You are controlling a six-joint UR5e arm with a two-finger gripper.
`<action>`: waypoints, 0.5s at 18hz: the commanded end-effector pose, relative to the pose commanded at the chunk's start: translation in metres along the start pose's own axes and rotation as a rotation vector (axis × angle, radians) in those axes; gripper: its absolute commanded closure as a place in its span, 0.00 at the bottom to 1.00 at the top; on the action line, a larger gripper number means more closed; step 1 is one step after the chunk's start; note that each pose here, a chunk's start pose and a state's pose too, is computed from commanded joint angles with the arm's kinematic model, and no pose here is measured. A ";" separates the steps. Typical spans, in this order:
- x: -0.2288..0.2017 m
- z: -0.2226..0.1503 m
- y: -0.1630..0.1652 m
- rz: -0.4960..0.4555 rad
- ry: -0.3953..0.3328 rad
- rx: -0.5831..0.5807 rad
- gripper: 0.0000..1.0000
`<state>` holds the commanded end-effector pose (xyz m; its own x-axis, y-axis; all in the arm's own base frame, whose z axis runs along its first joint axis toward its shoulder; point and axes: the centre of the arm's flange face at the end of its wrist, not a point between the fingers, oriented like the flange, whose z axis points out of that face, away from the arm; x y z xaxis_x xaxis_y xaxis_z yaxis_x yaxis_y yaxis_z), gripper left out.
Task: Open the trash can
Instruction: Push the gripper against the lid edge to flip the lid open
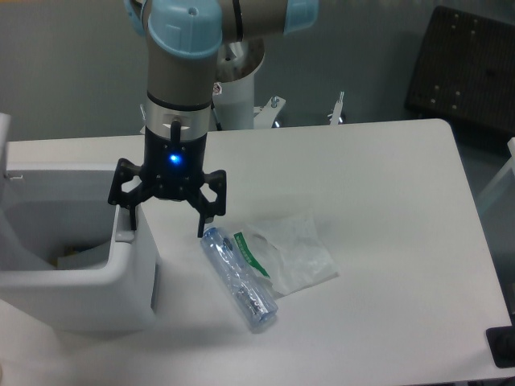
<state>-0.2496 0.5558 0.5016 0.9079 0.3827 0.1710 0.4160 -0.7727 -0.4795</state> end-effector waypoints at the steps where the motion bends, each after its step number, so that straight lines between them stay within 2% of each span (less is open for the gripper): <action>1: -0.003 -0.007 -0.005 -0.001 -0.006 0.015 0.00; 6: -0.050 -0.037 -0.020 -0.029 -0.071 0.076 0.00; 8: -0.062 -0.038 -0.019 0.036 -0.132 0.057 0.00; 9: -0.073 -0.035 -0.014 0.084 -0.199 0.019 0.00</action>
